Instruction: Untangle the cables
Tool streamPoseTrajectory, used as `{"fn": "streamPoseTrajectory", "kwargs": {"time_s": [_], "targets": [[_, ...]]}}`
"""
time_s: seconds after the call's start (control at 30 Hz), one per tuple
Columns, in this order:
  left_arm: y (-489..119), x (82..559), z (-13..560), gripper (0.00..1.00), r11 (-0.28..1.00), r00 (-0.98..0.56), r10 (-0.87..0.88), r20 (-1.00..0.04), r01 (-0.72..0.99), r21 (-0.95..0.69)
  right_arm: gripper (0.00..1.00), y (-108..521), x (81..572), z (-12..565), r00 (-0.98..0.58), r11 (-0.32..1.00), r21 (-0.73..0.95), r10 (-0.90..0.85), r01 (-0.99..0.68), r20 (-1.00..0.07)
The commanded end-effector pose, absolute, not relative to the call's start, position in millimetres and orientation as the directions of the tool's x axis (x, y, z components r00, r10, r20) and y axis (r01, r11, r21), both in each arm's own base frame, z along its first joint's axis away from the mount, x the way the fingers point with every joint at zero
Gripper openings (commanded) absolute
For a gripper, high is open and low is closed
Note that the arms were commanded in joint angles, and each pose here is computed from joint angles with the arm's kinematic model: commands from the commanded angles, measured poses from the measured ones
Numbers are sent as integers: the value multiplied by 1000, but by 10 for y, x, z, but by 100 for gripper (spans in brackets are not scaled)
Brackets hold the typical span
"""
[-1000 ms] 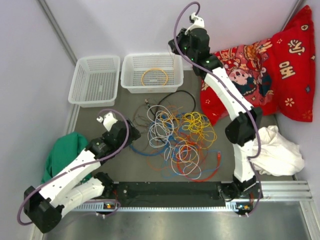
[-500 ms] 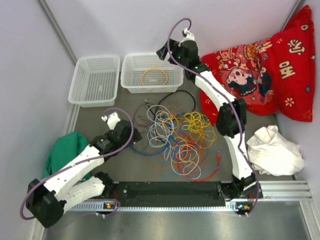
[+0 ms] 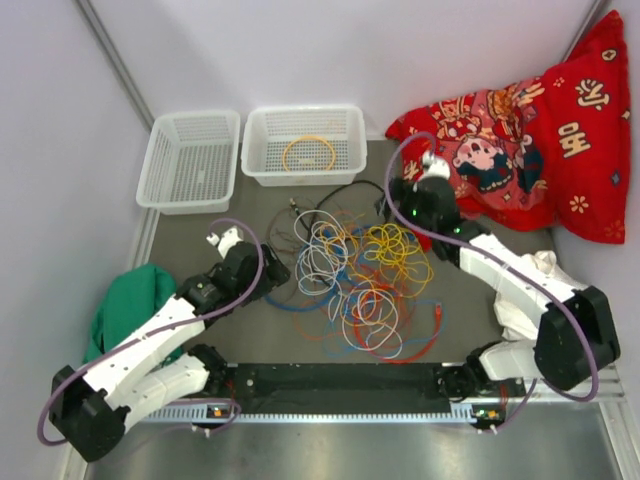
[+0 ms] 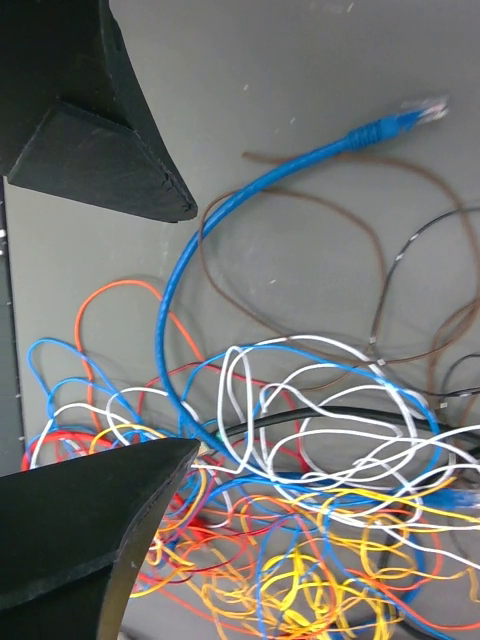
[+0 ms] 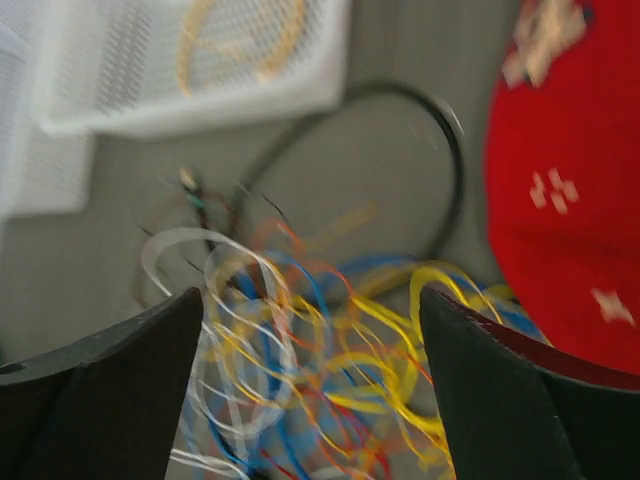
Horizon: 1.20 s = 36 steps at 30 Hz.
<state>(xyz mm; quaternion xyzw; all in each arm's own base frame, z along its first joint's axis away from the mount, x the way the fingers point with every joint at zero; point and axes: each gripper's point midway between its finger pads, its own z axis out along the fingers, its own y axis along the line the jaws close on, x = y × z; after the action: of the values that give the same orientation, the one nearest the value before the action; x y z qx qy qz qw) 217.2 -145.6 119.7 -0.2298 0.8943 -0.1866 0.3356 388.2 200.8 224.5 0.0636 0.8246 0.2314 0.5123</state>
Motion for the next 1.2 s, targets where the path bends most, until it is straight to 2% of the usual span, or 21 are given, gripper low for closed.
{"fn": "streamPoseTrajectory", "kwargs": {"time_s": [0.0, 0.17, 0.43, 0.53, 0.57, 0.63, 0.67, 0.7, 0.73, 0.8, 0.97, 1.07, 1.17], "targets": [[-1601, 2185, 1248, 93, 797, -685, -551, -478, -260, -546, 84, 1817, 3320, 1404, -597, 932, 358, 253, -62, -761], [-1660, 2158, 1202, 93, 792, -706, -544, -453, -254, -556, 81, 1881, 3009, 1128, -659, 939, 335, 202, -80, -725], [-1635, 2101, 1175, 92, 781, -703, -557, -442, -262, -568, 80, 1841, 3022, 654, -751, 973, 228, 139, -16, -645], [-1619, 2098, 1187, 92, 782, -700, -558, -446, -264, -564, 61, 1904, 3110, 519, -781, 980, 197, 108, -20, -615], [-1615, 2102, 1199, 92, 781, -697, -561, -447, -265, -566, 46, 1950, 3165, 555, -778, 979, 203, 109, -25, -619], [-1587, 2092, 1212, 92, 782, -692, -563, -453, -268, -562, 35, 1997, 3212, 560, -774, 977, 209, 102, -40, -625], [-1578, 2088, 1216, 92, 783, -690, -563, -455, -269, -561, 23, 2011, 3230, 594, -767, 975, 217, 106, -45, -633], [-1571, 2088, 1243, 92, 780, -684, -567, -459, -266, -567, 16, 2025, 3245, 648, -755, 973, 227, 112, -49, -646], [-1560, 2085, 1246, 93, 784, -684, -561, -466, -259, -564, 0, 2050, 3260, 787, -729, 967, 244, 120, -66, -673], [-1546, 2089, 1276, 93, 785, -676, -560, -480, -245, -569, 0, 2089, 3263, 1010, -691, 961, 263, 130, -90, -711], [-1551, 2166, 1474, 95, 786, -639, -549, -539, -174, -594, 0, 2439, 2948, 2270, -488, 894, 309, 121, -325, -864], [-1597, 2279, 1826, 96, 770, -579, -550, -602, -72, -634, 0, 2591, 2593, 3010, -378, 814, 331, 150, -477, -914], [-1622, 2386, 2290, 97, 740, -476, -573, -667, 49, -671, 0, 2612, 2357, 3486, -309, 771, 319, 167, -551, -936]]}}
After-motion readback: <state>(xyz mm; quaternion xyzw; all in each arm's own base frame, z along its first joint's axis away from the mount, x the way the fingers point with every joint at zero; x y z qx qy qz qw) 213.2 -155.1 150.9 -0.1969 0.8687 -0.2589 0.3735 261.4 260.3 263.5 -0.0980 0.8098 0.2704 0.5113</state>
